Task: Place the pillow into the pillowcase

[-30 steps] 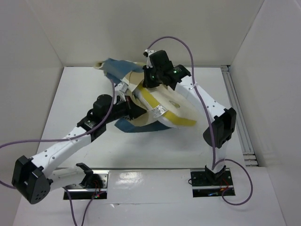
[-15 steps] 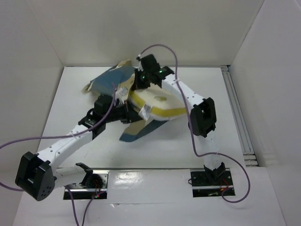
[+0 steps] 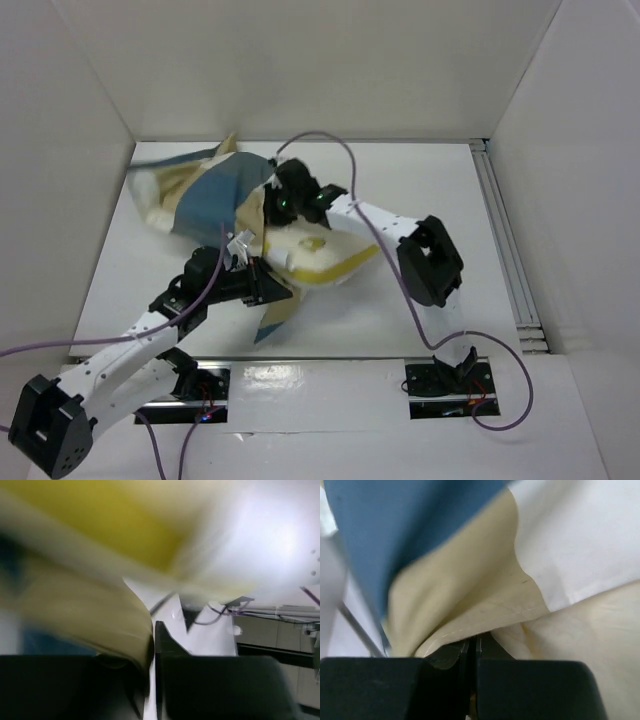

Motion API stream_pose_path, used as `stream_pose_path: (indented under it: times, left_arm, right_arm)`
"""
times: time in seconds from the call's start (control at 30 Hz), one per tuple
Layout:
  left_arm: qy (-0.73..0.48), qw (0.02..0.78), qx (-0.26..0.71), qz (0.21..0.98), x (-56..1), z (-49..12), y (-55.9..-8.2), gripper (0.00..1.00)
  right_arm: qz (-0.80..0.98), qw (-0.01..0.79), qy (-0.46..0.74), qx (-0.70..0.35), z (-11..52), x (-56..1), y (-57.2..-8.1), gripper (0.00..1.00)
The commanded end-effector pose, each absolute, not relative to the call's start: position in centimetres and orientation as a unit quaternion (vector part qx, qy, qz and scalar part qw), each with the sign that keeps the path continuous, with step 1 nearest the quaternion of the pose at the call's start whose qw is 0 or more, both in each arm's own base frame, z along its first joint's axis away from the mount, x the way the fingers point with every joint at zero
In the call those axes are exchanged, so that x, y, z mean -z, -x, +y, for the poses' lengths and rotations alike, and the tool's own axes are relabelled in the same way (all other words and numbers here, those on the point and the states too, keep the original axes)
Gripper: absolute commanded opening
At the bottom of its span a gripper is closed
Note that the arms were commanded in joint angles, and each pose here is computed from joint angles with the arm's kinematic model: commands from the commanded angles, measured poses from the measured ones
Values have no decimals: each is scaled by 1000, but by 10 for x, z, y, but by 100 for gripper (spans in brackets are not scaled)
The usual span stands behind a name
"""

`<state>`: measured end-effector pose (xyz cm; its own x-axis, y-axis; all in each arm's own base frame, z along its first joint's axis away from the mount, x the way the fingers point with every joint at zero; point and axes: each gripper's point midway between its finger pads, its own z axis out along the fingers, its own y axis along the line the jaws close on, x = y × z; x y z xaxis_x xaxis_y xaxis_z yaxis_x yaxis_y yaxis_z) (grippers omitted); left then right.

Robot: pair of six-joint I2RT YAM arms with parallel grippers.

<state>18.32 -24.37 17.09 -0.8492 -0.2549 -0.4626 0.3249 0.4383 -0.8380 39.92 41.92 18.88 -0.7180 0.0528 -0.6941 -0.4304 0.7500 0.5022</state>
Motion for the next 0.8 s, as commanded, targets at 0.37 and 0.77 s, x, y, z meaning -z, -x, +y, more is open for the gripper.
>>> stream_pose_path:
  times: [0.37,0.77]
  left_arm:
    - [-3,450,315,835,-303,-178,-244,57]
    - [2,339,-80,937,-189,-172,-375,83]
  right_arm:
    - [889,334,114,-293,329,-204,-341,80]
    - [911,276,-154,-266,133,-146,-322,95]
